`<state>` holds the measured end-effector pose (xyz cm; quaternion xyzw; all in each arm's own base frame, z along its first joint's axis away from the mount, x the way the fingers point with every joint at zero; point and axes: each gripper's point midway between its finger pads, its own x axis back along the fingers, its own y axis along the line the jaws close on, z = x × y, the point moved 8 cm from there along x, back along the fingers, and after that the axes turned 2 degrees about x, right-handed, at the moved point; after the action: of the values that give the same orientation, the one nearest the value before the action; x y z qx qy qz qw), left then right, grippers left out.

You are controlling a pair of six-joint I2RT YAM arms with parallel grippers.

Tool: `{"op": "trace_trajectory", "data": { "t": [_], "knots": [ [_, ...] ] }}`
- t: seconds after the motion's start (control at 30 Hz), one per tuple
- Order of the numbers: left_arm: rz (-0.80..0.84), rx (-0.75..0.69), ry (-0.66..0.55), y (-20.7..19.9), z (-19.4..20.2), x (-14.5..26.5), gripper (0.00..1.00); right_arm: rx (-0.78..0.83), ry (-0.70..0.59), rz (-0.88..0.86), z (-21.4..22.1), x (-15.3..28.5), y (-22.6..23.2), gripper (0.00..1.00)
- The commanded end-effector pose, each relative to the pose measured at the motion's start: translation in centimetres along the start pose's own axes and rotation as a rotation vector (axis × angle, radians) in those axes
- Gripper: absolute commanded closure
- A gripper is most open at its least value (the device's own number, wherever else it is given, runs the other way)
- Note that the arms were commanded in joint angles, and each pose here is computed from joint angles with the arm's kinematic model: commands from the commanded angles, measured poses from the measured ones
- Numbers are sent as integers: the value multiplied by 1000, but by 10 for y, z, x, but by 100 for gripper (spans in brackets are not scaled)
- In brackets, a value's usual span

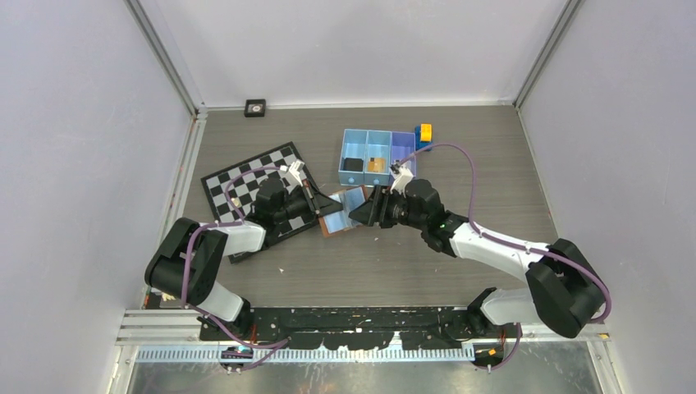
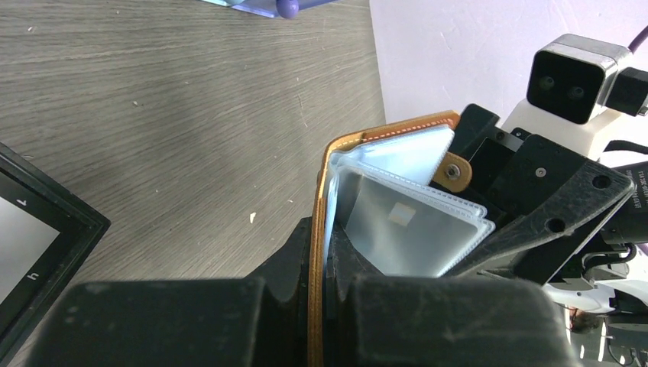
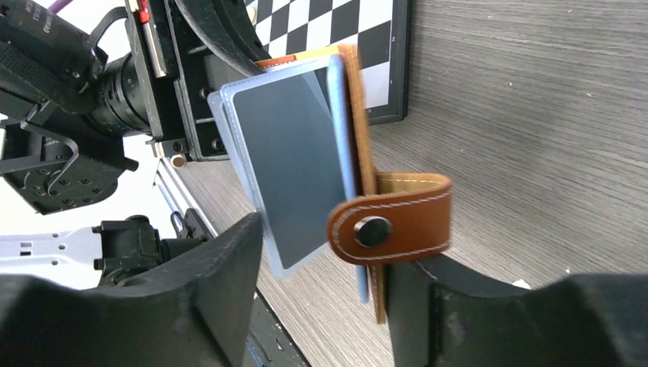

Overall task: Take the credit cards out of the card holder
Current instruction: Remove the credit card from the card holder.

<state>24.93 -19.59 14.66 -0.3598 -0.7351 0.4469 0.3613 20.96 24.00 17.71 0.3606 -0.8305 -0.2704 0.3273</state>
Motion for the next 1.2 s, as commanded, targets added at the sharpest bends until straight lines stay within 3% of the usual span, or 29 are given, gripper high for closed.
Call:
{"op": "trace_trajectory", "data": {
  "t": [0.0,0.4,0.57,0.73,0.8,0.93,1.0,1.17],
  "knots": [
    [94,-60,2,-18,-3,0,100,14,-23,-57,-8,-7,10,36],
    [112,-62,12,-22,-3,0,100,1,0,-37,-5,-13,6,33],
    [140,-64,20,-25,-2,0,100,6,-11,-16,-8,-12,5,42],
    [151,-73,21,-27,-1,-1,100,15,2,94,-6,-14,-6,31],
    [152,-72,23,-27,-1,-1,100,22,-15,103,-6,-12,-6,22],
    [152,-66,32,-26,-1,-3,100,29,-16,141,-7,-10,-9,19],
    [152,-63,35,-26,-1,-3,100,28,-13,171,-7,-11,-12,20],
    [151,-58,40,-26,0,-3,100,36,-39,195,-10,-8,-13,42]
  ]
}}
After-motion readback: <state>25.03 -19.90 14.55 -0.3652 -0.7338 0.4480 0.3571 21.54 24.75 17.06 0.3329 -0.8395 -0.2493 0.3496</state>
